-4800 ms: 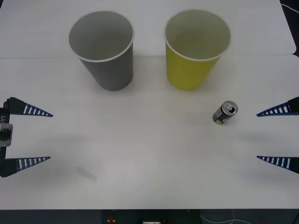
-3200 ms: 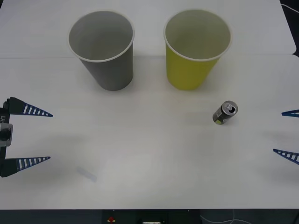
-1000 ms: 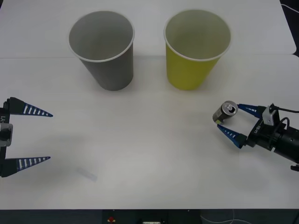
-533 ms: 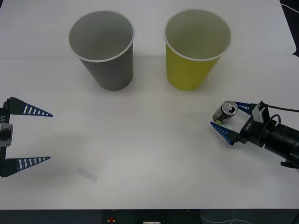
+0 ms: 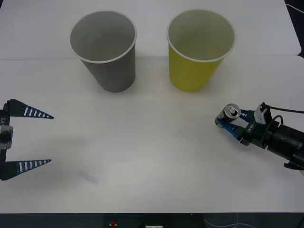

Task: Put the can into the green bin and the plastic bottle into the gray bin

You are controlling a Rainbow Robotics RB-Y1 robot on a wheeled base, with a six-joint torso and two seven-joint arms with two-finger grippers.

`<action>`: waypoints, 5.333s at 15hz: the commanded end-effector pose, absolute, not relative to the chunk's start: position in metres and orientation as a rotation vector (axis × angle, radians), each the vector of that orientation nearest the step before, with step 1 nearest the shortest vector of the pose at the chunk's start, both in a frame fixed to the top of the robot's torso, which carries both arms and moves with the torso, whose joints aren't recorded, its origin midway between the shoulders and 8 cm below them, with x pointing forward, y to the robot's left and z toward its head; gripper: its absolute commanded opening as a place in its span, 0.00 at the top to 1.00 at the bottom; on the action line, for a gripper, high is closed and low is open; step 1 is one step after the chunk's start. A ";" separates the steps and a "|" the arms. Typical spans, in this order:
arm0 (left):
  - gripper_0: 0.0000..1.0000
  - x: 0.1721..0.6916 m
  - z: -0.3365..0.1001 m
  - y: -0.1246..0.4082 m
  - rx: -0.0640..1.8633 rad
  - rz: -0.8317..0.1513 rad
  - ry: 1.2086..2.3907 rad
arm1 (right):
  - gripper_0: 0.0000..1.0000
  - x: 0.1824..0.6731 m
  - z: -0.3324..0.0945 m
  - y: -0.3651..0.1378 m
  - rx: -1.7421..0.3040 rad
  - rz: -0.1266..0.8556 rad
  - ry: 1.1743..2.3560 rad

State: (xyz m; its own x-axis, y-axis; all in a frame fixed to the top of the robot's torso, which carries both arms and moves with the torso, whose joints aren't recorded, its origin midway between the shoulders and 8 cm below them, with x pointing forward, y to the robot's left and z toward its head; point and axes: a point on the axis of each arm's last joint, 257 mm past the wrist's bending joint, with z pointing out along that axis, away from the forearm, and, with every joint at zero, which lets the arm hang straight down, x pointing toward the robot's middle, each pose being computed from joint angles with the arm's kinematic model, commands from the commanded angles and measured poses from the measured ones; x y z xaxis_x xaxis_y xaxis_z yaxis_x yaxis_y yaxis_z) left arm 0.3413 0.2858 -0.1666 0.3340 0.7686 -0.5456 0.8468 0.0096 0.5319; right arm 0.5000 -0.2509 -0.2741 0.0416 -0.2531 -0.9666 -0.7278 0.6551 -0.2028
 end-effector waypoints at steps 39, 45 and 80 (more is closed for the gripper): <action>0.00 0.341 -0.167 0.286 1.762 -0.118 1.444 | 1.00 0.426 -0.032 -0.221 -0.875 0.689 1.889; 0.00 0.341 -0.167 0.286 1.762 -0.118 1.444 | 1.00 0.459 0.010 -0.203 -0.884 0.542 1.947; 0.00 0.341 -0.167 0.286 1.762 -0.118 1.444 | 0.00 0.526 0.015 -0.197 -1.091 0.342 1.824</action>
